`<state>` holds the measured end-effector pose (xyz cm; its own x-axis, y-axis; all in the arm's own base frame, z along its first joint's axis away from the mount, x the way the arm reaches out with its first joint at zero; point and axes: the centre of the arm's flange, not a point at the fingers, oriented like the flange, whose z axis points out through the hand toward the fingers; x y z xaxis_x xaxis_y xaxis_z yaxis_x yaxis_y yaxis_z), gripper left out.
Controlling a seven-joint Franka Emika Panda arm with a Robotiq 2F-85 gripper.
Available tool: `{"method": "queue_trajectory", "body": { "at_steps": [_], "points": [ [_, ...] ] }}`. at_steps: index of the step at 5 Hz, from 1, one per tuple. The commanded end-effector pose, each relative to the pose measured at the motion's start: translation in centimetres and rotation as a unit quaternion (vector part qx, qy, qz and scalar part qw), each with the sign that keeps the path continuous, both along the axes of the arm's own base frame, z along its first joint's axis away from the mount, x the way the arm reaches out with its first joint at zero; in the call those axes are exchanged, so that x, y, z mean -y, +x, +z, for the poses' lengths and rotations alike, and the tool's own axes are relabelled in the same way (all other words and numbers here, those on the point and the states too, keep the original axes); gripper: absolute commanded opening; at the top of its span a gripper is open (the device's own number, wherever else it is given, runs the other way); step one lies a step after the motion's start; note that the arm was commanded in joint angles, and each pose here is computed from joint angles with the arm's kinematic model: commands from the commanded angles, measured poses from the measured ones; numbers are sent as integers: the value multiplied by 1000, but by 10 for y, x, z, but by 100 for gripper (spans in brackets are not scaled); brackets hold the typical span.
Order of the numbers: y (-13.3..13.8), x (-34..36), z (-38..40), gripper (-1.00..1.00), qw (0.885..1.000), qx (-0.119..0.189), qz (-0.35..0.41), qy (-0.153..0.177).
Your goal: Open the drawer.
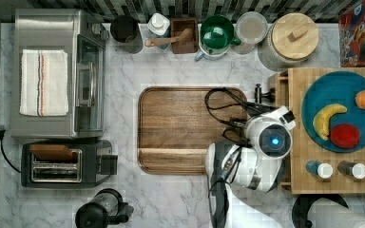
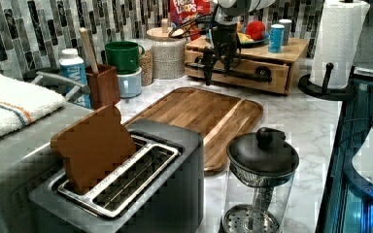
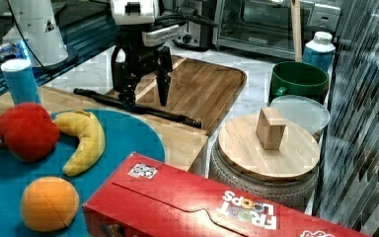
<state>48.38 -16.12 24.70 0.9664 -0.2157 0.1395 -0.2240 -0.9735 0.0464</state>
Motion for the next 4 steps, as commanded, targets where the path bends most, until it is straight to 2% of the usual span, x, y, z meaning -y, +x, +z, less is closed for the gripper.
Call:
{"method": "queue_trajectory", "body": {
  "at_steps": [1, 2, 4],
  "points": [
    [-6, -190, 17, 100, 991, -29, 126, 39],
    [-5, -192, 18, 100, 990, -28, 124, 54],
    [-3, -200, 15, 100, 993, -18, 107, 55]
  ]
}}
